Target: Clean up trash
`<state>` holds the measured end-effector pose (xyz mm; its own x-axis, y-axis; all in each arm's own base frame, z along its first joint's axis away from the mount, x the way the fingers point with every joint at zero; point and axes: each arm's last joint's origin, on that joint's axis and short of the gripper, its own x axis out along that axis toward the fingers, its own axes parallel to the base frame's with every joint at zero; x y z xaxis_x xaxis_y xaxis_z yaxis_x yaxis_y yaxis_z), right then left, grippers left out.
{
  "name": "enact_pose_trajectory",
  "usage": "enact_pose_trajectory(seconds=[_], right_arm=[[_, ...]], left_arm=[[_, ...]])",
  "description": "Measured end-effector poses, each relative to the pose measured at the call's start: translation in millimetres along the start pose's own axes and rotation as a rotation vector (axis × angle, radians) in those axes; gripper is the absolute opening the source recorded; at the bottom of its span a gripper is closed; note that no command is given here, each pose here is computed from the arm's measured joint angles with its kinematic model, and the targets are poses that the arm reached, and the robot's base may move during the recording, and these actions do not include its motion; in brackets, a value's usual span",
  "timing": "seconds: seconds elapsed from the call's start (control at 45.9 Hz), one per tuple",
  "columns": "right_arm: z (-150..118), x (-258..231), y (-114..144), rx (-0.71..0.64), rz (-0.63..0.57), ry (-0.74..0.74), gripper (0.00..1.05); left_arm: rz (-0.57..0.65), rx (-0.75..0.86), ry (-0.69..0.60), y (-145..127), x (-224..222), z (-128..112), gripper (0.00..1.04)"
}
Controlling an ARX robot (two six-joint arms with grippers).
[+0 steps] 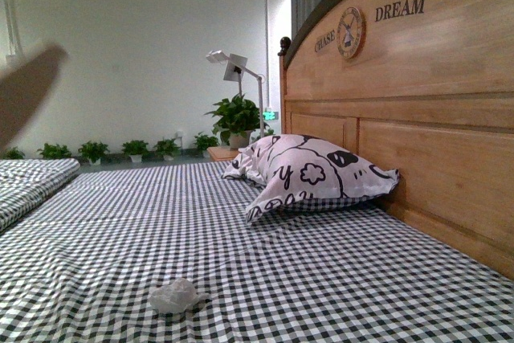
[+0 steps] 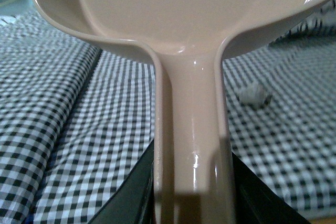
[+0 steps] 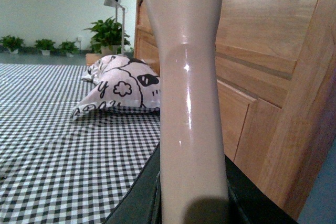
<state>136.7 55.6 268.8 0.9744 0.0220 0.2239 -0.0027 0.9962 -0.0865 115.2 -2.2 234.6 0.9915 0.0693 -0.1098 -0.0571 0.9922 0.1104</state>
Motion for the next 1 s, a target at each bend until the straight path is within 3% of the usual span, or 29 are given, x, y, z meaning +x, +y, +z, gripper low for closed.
enact_pose_trajectory(seconds=[0.305,0.611,1.003], right_arm=[[0.0,0.0,0.0,0.000,0.000,0.000,0.19],[0.0,0.0,-0.1,0.000,0.000,0.000,0.19],[0.0,0.0,-0.1,0.000,-0.001,0.000,0.19]], left_arm=[[-0.129,0.252,0.197,30.5,56.1,-4.4,0.27],[-0.261,0.448,0.353,51.2,91.2,-27.1,0.27],[-0.396,0.484,0.459,55.7,124.6,-49.9,0.27]])
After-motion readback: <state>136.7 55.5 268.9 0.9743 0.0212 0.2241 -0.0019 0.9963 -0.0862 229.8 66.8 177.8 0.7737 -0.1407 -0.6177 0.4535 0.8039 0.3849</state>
